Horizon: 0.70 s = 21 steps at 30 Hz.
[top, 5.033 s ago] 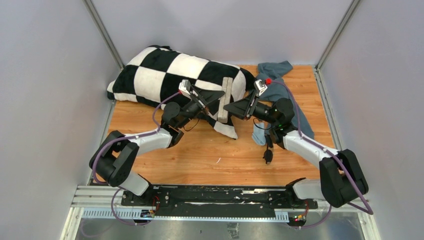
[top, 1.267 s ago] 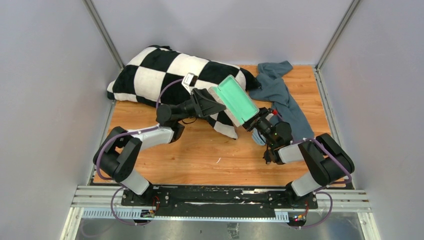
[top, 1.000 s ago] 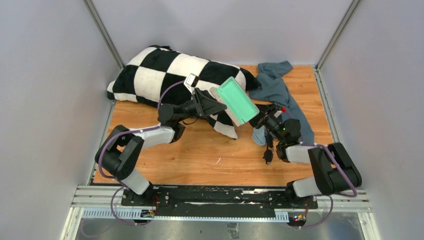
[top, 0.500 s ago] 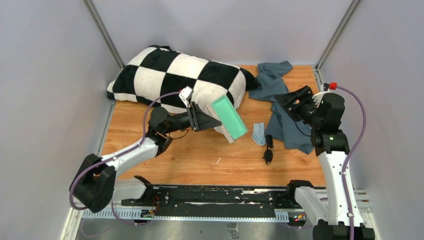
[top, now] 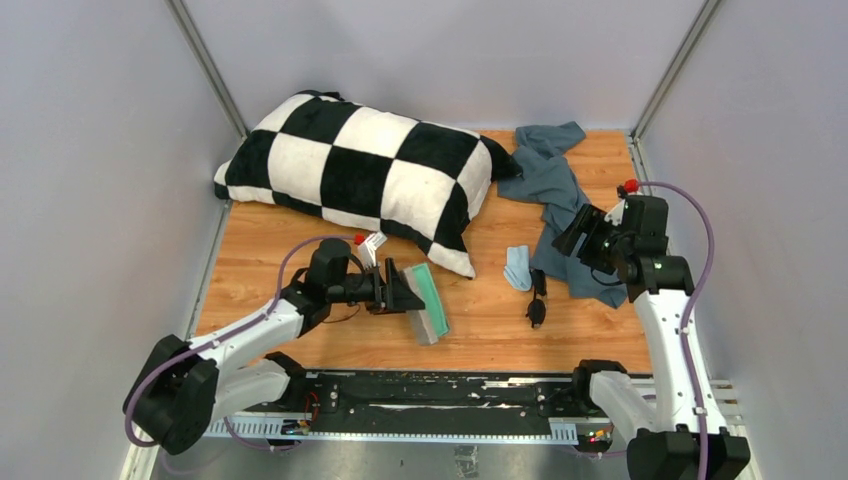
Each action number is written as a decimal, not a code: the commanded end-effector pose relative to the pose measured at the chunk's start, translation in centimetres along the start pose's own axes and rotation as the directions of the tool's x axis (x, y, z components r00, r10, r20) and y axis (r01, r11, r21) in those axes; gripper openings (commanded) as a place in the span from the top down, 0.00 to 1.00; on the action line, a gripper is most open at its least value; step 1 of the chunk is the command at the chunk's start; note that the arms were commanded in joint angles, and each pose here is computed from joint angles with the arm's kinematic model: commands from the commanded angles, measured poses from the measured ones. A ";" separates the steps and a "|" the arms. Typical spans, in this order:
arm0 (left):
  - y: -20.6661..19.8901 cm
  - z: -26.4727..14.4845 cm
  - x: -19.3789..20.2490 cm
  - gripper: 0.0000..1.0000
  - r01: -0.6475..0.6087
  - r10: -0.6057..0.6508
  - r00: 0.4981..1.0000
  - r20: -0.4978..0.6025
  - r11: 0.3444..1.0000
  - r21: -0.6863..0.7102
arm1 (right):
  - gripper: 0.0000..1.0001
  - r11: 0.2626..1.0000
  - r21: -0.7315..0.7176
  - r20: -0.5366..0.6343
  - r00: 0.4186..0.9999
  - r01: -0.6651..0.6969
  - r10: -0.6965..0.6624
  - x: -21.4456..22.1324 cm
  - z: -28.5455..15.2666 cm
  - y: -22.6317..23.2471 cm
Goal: Organize the sunglasses
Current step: Place the sunglasses case at the center of the board.
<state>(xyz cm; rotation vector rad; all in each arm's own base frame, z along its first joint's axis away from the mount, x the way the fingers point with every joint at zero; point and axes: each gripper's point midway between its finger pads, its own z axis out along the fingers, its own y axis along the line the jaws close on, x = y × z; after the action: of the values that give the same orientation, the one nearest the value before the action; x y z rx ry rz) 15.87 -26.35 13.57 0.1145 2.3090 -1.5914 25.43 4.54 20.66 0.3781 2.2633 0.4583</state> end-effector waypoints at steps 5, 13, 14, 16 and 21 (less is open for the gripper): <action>5.5 -1.4 1.7 1.00 -0.119 0.063 0.978 -0.198 0.951 -0.286 | 0.28 0.996 0.016 -0.102 0.991 0.089 -0.087 3.9 1.7 -0.9; 7.5 -0.5 0.2 1.00 -0.147 0.051 0.967 -0.249 0.911 -0.385 | 0.29 0.990 0.000 -0.163 0.977 0.140 -0.138 5.7 3.0 0.3; 7.7 -0.4 0.0 1.00 -0.153 0.050 0.965 -0.257 0.905 -0.397 | 0.29 0.989 -0.001 -0.169 0.975 0.146 -0.144 5.9 3.1 0.4; 8.1 -0.3 -0.4 0.89 -0.162 0.046 0.961 -0.271 0.892 -0.423 | 0.29 0.988 -0.003 -0.178 0.972 0.156 -0.154 6.1 3.2 0.6; 8.5 -0.3 -1.8 0.20 -0.200 0.072 0.958 -0.277 0.860 -0.469 | 0.29 0.984 -0.002 -0.189 0.966 0.178 -0.175 6.6 3.3 0.7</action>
<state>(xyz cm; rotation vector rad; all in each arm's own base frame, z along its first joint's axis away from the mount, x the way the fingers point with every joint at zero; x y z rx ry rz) 18.57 -24.70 8.19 0.3252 2.7075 -1.1384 24.07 8.55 15.47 0.1594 2.4404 0.4381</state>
